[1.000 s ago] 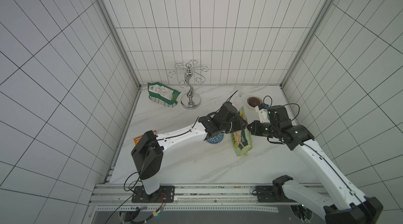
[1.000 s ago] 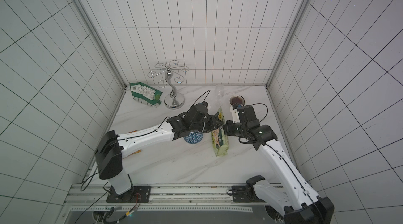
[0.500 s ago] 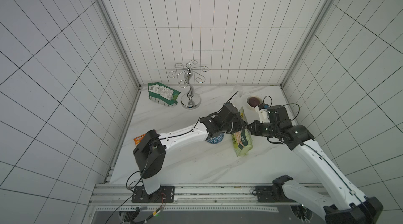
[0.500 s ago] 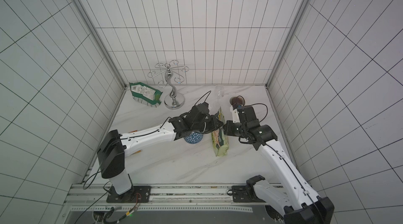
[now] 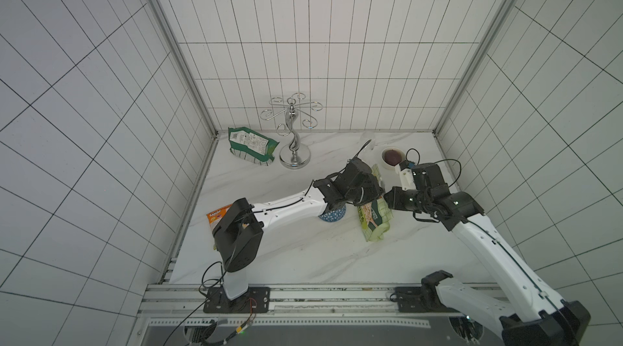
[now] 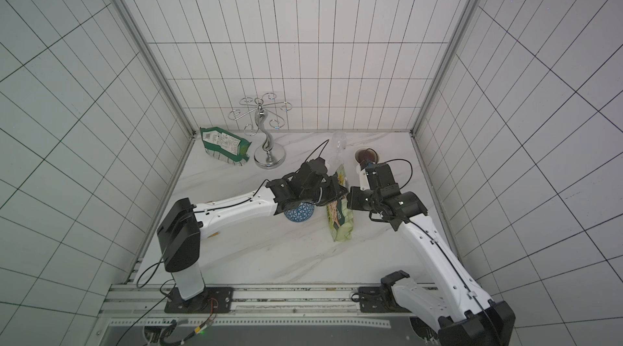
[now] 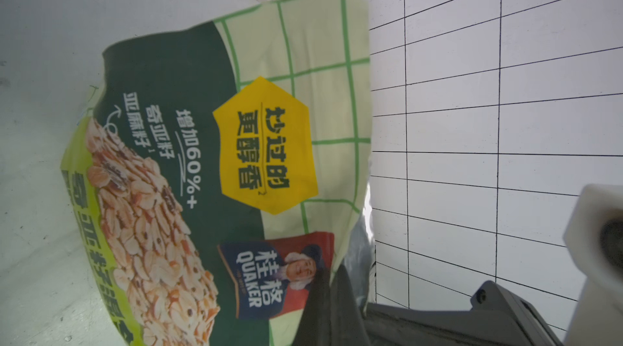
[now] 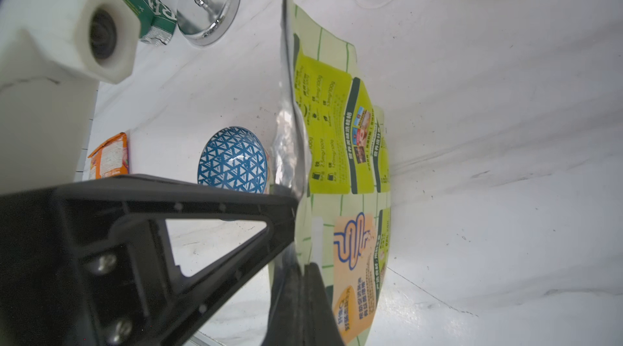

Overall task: Pour the oats into the breakfast bowl
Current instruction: Open the oats bag at the center of the board.

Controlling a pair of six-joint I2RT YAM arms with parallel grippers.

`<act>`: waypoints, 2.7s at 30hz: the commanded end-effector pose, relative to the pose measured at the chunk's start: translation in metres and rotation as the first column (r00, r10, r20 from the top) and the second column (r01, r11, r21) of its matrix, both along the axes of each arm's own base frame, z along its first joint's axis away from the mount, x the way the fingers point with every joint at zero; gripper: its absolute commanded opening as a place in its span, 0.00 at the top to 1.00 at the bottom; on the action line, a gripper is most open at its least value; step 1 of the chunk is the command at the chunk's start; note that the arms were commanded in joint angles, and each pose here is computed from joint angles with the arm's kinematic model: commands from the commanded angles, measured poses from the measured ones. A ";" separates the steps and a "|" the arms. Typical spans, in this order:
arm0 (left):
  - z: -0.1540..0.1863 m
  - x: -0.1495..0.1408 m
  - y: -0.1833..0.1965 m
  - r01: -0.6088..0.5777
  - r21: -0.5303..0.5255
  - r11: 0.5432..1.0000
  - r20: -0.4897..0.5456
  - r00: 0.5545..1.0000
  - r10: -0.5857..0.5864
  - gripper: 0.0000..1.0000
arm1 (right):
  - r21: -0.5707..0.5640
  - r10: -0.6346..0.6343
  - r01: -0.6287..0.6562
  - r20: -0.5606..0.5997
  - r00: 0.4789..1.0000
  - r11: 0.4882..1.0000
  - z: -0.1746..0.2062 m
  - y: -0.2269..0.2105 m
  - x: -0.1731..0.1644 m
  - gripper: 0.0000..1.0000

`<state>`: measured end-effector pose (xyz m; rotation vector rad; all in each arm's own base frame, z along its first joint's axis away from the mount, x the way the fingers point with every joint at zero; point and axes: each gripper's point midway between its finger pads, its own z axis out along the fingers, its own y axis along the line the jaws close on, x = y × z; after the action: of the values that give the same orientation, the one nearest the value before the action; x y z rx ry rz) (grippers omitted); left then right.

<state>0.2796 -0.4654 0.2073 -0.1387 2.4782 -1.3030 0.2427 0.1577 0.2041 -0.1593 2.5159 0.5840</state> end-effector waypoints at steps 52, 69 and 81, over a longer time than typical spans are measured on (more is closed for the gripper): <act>0.057 0.013 0.028 0.004 -0.068 0.998 0.064 0.998 0.000 1.00 | -0.381 -0.136 0.186 0.155 0.979 0.906 0.018 -0.043 0.053 1.00; 0.045 0.056 0.041 -0.026 0.088 0.996 0.116 0.993 0.016 1.00 | -0.251 -0.223 0.271 0.206 0.953 0.929 0.027 -0.049 0.110 1.00; 0.039 0.055 0.038 -0.001 0.102 0.995 0.107 0.994 -0.010 1.00 | -0.065 -0.208 0.230 0.244 0.947 0.971 0.041 -0.043 0.071 0.21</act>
<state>0.3218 -0.4253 0.2250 -0.0594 2.5199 -1.1370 0.3211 0.1118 0.2329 0.0103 2.3389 0.2648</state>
